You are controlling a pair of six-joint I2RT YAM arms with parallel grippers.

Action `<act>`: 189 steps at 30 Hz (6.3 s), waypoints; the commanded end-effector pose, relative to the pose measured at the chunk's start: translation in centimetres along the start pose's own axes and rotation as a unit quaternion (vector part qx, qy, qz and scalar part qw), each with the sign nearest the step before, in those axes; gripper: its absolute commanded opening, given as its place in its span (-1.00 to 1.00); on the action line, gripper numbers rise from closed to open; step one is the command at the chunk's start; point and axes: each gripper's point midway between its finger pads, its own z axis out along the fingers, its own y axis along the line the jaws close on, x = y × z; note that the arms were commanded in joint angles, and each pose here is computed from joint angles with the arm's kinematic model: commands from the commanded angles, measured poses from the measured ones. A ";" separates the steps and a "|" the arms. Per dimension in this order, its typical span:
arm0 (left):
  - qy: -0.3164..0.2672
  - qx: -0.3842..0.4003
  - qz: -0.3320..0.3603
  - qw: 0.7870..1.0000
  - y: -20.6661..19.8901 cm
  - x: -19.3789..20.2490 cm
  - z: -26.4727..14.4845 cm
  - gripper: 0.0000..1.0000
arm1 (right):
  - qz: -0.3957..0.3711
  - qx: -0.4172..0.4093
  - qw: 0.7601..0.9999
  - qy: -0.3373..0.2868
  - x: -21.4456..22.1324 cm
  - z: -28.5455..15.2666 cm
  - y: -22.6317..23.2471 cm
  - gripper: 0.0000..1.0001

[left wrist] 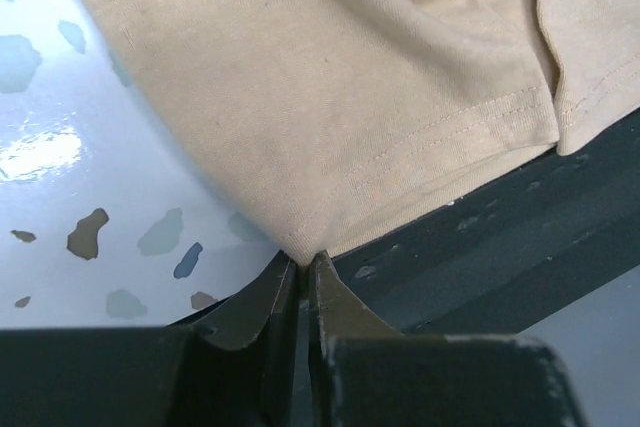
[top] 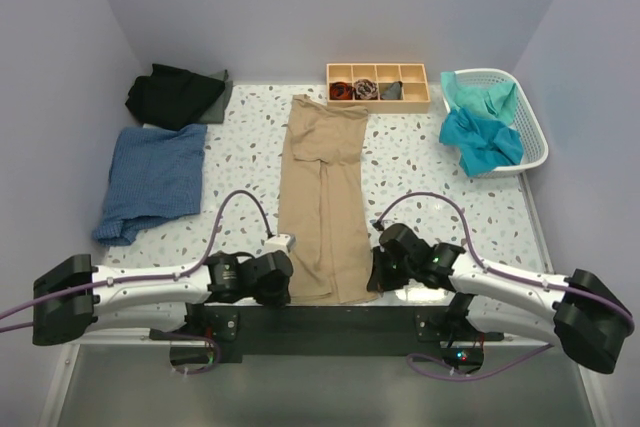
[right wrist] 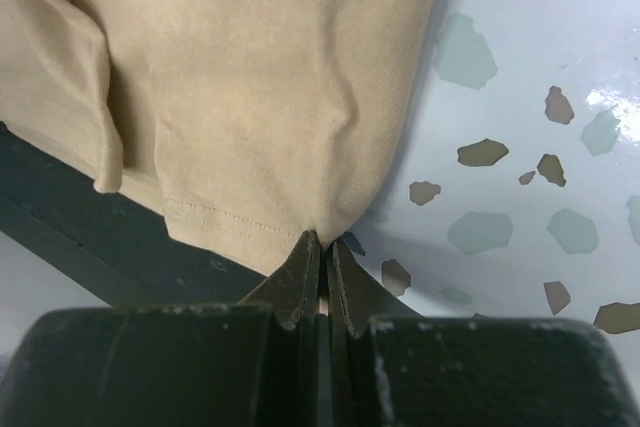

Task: Fold and stack the t-shirts
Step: Fold the tshirt

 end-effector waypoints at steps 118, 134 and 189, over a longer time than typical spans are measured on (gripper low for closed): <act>-0.122 -0.076 0.061 0.988 5.5 -26.5 3.4 -0.72 | -0.097 0.108 0.983 -0.111 -25.8 -1.4 -0.9 0.45; -0.160 -0.136 0.077 0.975 6.7 -29.6 1.7 -0.80 | -0.088 0.089 0.989 -0.074 -23.9 0.7 -1.2 0.43; -0.180 -0.181 0.057 0.965 8.9 -32.1 2.1 0.90 | -0.095 0.164 0.977 -0.092 -25.5 1.5 -4.0 0.29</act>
